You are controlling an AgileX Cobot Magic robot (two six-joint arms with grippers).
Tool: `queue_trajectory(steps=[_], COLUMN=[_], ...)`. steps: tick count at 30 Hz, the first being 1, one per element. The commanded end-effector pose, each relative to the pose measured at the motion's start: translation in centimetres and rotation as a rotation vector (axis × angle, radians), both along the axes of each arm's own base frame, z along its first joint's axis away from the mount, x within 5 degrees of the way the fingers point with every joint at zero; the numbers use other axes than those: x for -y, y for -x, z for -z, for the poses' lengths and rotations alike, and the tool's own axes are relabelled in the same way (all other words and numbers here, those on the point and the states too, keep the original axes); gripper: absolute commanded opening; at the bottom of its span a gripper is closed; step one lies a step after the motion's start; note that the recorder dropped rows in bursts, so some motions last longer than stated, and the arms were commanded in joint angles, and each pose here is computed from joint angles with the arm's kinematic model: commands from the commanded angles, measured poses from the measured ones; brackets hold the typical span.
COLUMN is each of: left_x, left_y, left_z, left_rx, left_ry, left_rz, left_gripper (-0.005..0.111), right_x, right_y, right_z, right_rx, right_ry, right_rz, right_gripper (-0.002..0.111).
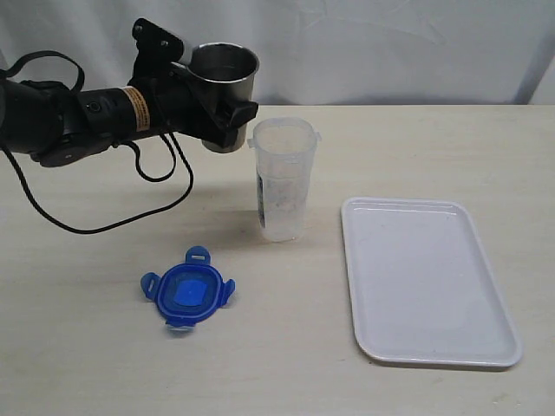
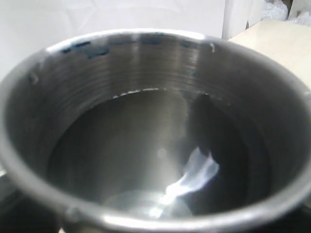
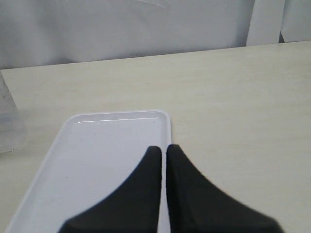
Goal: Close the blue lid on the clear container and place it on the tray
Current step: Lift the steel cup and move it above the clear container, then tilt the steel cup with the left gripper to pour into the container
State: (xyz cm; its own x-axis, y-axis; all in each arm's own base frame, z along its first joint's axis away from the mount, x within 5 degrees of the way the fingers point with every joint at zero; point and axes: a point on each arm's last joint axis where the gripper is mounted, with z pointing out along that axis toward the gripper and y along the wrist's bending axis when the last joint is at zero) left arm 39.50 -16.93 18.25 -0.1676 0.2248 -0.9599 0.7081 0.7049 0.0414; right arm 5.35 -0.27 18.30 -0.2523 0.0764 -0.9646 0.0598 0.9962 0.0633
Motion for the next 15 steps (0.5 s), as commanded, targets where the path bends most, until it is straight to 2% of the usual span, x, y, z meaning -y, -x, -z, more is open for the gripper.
queue_trajectory(steps=[1,9,15], left_x=[0.48,0.45,0.48], left_y=[-0.02,-0.08,-0.06], left_z=[-2.10,-2.30,-2.35], left_rx=[0.060,0.086,0.146], left_ry=[0.122,0.127,0.076], left_rz=[0.029,0.025,0.045], left_gripper=[0.000,0.000,0.000], right_x=[0.00,0.00,0.00], right_y=[0.01,0.01,0.01], right_z=[0.08,0.08,0.08], right_rx=[0.003,0.003,0.003], right_ry=[-0.007,-0.007,-0.007], right_rz=[0.002,0.002,0.002], right_gripper=[0.005,0.005,0.005])
